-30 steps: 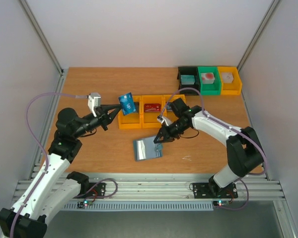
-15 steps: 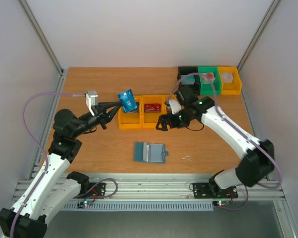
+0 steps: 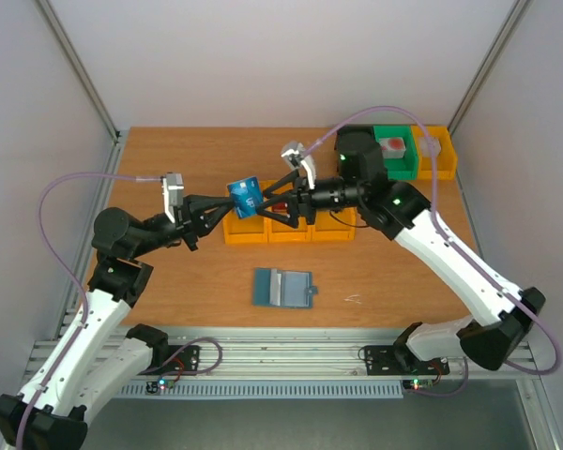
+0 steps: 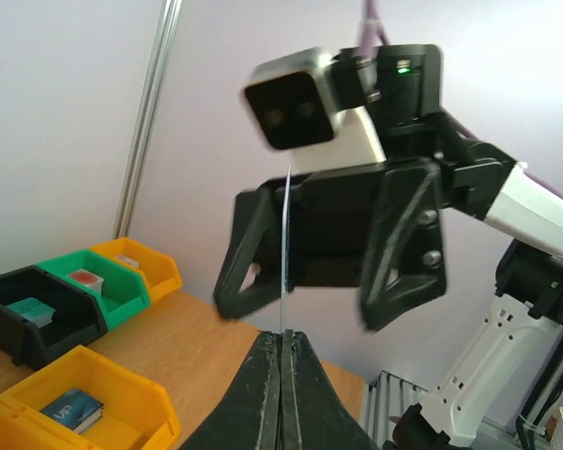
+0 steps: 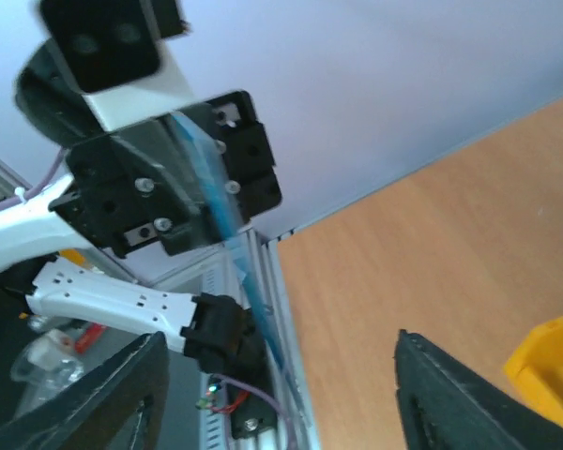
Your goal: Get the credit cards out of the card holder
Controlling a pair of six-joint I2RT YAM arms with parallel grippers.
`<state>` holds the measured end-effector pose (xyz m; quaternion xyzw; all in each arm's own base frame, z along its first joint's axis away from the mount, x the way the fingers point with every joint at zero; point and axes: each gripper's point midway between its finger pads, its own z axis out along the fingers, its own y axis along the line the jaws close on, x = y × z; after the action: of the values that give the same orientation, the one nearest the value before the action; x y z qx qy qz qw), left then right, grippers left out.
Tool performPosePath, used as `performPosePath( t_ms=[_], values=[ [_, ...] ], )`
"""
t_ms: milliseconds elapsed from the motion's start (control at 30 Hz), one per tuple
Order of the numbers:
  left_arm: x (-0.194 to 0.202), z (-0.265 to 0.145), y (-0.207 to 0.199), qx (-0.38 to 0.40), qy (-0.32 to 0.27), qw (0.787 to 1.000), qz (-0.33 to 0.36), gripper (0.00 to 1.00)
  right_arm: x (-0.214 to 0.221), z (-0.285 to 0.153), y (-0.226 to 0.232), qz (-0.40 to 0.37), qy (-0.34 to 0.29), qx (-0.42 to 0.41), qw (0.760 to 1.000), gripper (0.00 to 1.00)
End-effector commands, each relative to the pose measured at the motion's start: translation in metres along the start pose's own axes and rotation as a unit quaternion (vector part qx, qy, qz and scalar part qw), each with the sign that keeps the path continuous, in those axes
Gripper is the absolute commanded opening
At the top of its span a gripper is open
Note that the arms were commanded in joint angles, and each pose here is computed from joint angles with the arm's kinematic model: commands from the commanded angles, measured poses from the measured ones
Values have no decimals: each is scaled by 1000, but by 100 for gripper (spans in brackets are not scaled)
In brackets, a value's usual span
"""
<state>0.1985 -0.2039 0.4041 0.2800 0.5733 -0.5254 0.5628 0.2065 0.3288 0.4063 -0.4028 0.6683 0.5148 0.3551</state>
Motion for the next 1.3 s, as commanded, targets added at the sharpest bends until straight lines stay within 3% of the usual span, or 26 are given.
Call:
performPosePath(
  t_ms=[0, 67, 100, 200, 233, 333, 367, 400, 433, 467, 533, 600, 667, 767, 1000, 1267],
  values=[
    [-17, 0, -20, 35, -18, 999, 34, 0, -9, 9, 9, -8, -5, -42, 999, 63],
    [-17, 1, -20, 36, -17, 999, 32, 0, -9, 11, 9, -7, -4, -44, 999, 55],
    [-17, 1, -21, 38, -17, 999, 33, 0, -9, 12, 9, -7, -4, -47, 999, 46],
    [-14, 2, -19, 37, -14, 999, 28, 0, -10, 13, 13, -5, -6, -63, 998, 5],
    [-13, 2, -18, 35, -13, 999, 26, 0, -10, 12, 15, -6, -6, -68, 998, 2],
    [-5, 3, -14, 32, 0, 999, 15, 0, -6, 5, 25, -21, 5, -77, 997, 1],
    [1, 2, -13, 31, 11, 999, 12, 6, -2, 1, 27, -27, 17, -74, 997, 1],
    [8, 1, -15, 35, 27, 999, 8, 24, 3, -3, 27, -46, 34, -66, 996, 1],
    [16, -2, -17, 38, 45, 998, 24, 48, 13, -6, 21, -45, 63, -39, 996, 1],
    [26, -5, -16, 30, 70, 997, 23, 63, 34, -13, 14, -22, 114, -6, 993, 1],
    [43, -14, -11, 3, 114, 992, 58, 67, 65, -25, -10, -25, 205, 96, 974, 1],
    [62, -22, -11, 7, 160, 978, 131, 67, 93, -34, -20, -73, 290, 169, 939, 1],
    [83, -32, -17, 38, 205, 961, 180, 67, 107, -36, -20, -125, 337, 205, 911, 1],
    [92, -35, -20, 60, 219, 951, 211, 69, 113, -29, -14, -186, 376, 219, 881, 1],
    [112, -35, -39, 128, 232, 941, 211, 62, 105, 6, 0, -269, 388, 203, 858, 1],
    [106, -27, -37, 115, 219, 947, 205, 8, 108, 18, 17, -290, 394, 164, 856, 1]
  ],
)
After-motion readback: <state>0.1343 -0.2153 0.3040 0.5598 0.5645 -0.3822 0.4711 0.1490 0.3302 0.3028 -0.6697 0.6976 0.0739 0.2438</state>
